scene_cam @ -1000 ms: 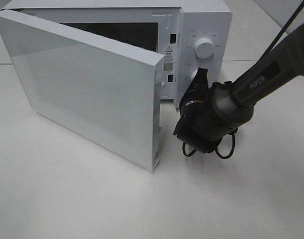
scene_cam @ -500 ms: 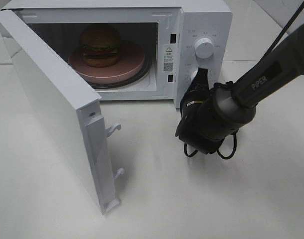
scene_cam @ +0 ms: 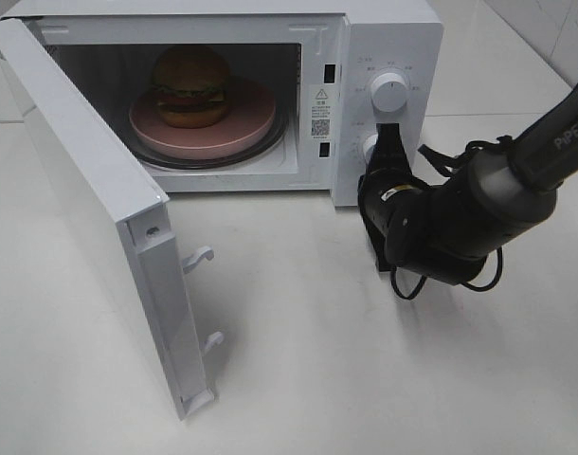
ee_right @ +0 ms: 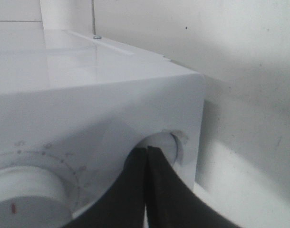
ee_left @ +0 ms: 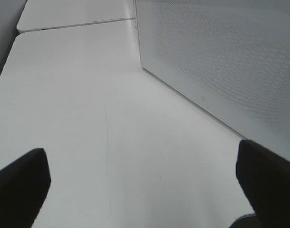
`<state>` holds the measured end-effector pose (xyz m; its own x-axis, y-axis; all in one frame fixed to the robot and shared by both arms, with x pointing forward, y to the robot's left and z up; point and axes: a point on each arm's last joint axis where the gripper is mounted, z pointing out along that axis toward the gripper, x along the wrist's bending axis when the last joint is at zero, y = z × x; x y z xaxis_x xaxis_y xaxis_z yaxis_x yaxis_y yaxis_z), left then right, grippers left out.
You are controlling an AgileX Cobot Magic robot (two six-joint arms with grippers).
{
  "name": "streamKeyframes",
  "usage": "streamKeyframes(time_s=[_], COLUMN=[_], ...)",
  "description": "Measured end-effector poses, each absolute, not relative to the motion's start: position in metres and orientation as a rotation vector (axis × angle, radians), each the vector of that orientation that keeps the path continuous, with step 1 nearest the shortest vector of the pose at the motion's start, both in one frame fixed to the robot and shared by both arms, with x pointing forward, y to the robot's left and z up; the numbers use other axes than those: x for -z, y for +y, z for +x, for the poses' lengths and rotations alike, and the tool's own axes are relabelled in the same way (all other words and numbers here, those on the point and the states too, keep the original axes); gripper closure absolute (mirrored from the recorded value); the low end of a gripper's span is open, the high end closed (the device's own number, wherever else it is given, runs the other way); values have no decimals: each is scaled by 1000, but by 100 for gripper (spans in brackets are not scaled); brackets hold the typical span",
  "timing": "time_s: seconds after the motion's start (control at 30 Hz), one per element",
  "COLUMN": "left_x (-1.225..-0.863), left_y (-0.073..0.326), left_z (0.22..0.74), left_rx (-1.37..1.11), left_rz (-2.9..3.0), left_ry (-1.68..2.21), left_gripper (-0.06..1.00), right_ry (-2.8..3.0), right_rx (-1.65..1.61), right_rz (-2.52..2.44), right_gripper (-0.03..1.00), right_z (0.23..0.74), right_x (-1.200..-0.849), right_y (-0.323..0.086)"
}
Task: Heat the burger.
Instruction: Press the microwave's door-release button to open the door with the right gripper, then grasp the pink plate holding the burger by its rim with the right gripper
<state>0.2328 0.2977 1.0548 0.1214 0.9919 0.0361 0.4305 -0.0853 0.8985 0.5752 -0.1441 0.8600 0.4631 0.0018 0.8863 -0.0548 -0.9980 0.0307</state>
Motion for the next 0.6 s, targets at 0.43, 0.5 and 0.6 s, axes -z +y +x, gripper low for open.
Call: streamKeyframes(time_s=[0.43, 0.5, 0.6], left_x=[-1055, -1055, -1055], left_y=[298, 298, 298], left_z=[233, 233, 233], left_rx=[-923, -923, -923], left_rz=[1632, 1632, 1632], left_ry=[1412, 1412, 1412], left_gripper=[-4, -4, -4], right_ry=[269, 413, 460], right_rx=[-1468, -1418, -1399], right_rz=[2703, 2733, 2741], right_gripper=[95, 95, 95], right_z=[540, 530, 527], right_x=[-880, -888, -890], right_y=[-154, -154, -154])
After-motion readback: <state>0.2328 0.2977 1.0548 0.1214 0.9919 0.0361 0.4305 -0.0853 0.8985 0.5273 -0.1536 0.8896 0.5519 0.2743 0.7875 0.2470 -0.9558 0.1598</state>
